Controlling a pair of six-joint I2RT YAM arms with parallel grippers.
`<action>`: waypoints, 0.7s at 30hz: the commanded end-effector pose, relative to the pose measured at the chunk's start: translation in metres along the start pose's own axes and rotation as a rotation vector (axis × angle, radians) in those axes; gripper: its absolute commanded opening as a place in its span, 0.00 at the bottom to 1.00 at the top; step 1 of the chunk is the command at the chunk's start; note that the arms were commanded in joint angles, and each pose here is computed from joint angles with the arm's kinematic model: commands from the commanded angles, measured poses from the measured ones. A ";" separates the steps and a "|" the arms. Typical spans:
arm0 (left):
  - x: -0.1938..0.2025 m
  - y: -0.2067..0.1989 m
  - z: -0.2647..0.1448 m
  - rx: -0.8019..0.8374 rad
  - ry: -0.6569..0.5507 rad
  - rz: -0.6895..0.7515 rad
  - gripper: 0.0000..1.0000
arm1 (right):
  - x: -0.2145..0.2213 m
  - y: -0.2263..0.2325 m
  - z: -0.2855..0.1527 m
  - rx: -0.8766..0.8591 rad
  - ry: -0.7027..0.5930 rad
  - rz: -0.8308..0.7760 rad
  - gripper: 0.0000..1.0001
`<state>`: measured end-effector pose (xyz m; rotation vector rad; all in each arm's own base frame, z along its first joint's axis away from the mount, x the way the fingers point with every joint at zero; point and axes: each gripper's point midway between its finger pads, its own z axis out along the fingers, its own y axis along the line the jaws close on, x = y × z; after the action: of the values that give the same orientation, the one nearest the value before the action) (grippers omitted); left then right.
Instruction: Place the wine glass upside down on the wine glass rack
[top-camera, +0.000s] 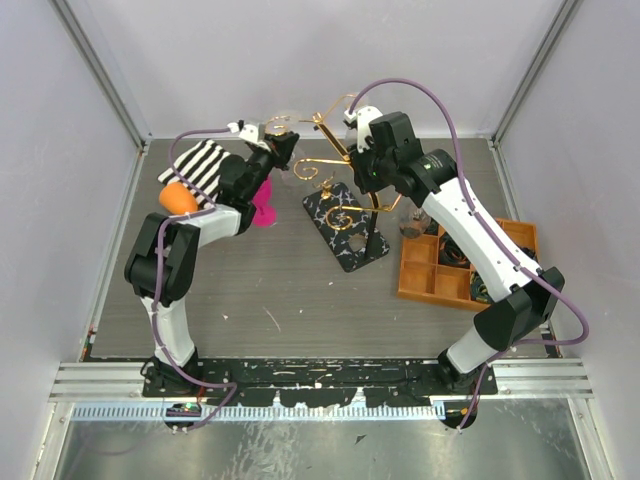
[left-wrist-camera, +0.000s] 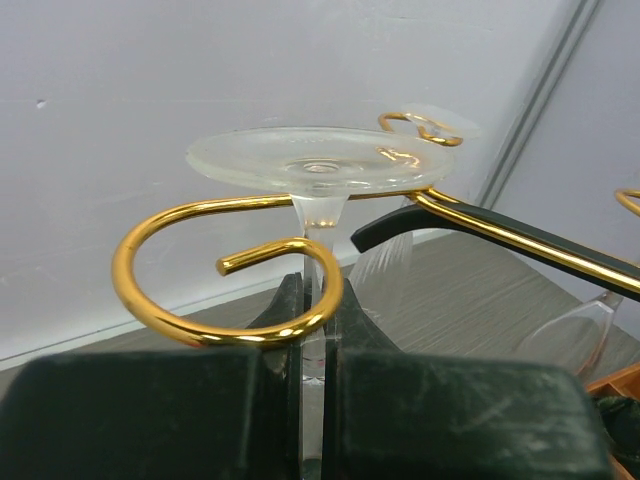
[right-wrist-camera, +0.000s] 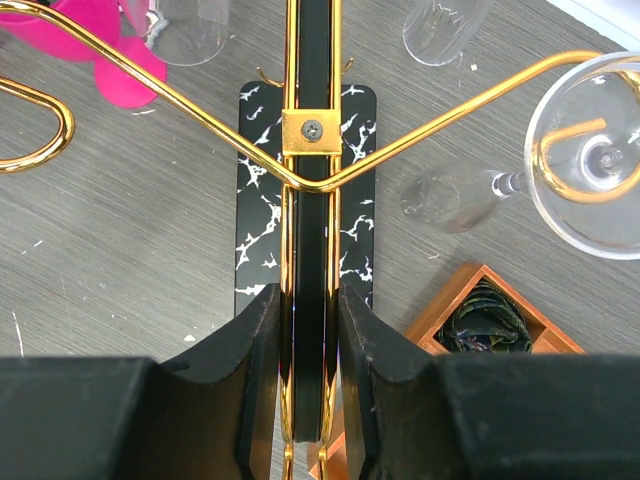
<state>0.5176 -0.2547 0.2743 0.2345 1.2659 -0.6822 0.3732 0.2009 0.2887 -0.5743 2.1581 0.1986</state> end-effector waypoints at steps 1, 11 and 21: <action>-0.046 0.024 0.006 -0.108 -0.131 0.023 0.00 | -0.021 -0.011 -0.026 0.039 -0.094 -0.012 0.00; -0.058 0.028 -0.006 -0.111 -0.191 -0.012 0.00 | -0.022 -0.013 -0.028 0.049 -0.097 -0.013 0.00; -0.067 0.017 -0.021 -0.072 -0.225 -0.006 0.00 | -0.021 -0.013 -0.027 0.052 -0.095 -0.010 0.00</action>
<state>0.5217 -0.2190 0.2724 0.1012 1.2461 -0.6388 0.3730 0.2002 0.2890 -0.5771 2.1565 0.1945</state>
